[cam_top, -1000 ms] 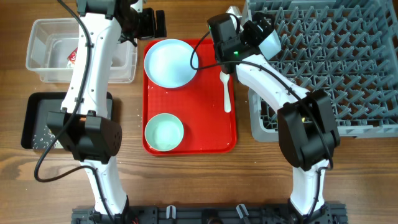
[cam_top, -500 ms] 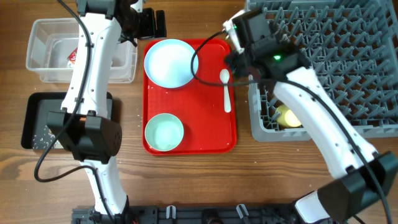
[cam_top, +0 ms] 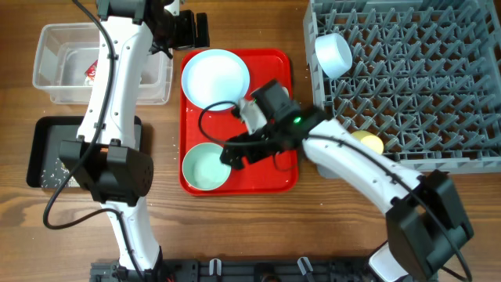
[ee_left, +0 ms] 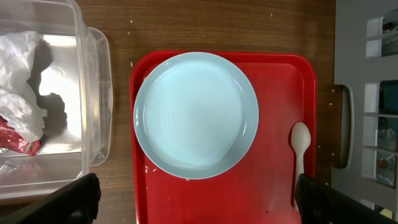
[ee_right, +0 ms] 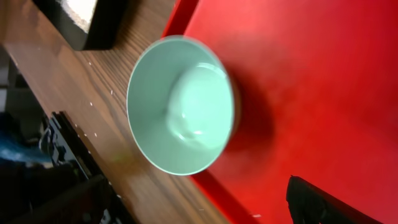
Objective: Sort waste into correct bins and load items into the dishwasher rack
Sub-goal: 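Reach the right gripper to the green bowl and grasp its rim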
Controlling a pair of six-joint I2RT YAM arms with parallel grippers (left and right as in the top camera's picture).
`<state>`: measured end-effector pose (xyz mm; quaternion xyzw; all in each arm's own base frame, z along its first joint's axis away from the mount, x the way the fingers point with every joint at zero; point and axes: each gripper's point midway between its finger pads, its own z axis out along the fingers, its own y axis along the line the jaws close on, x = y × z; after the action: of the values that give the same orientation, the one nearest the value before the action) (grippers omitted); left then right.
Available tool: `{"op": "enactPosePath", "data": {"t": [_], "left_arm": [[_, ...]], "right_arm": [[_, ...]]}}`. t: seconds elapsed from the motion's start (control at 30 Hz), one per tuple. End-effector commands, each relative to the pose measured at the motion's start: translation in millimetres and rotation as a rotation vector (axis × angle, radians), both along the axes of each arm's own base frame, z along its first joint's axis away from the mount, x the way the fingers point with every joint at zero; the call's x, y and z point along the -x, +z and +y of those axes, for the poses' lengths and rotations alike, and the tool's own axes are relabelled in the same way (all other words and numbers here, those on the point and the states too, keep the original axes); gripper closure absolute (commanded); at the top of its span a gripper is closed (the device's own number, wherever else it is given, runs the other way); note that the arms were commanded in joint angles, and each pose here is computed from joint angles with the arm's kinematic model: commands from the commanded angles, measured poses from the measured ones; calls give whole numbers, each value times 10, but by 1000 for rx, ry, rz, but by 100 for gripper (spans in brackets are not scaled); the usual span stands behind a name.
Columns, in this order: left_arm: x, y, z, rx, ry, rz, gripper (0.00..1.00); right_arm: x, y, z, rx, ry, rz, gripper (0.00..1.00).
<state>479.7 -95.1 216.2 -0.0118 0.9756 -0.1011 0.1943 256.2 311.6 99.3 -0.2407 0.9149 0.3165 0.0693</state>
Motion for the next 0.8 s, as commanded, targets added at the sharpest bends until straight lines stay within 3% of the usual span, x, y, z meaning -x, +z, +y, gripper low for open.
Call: {"op": "enactPosePath", "data": {"t": [0.0, 0.33, 0.6, 0.77], "left_arm": [[-15, -78, 17, -5, 9, 16, 0], [-15, -78, 17, -5, 9, 16, 0], [-15, -78, 17, -5, 9, 16, 0], [-15, -78, 17, -5, 9, 16, 0]], "right_arm": [[85, -119, 88, 79, -124, 35, 7], [171, -255, 292, 128, -162, -4, 14], [123, -523, 241, 204, -245, 59, 34], [69, -735, 292, 286, -258, 127, 35]]}}
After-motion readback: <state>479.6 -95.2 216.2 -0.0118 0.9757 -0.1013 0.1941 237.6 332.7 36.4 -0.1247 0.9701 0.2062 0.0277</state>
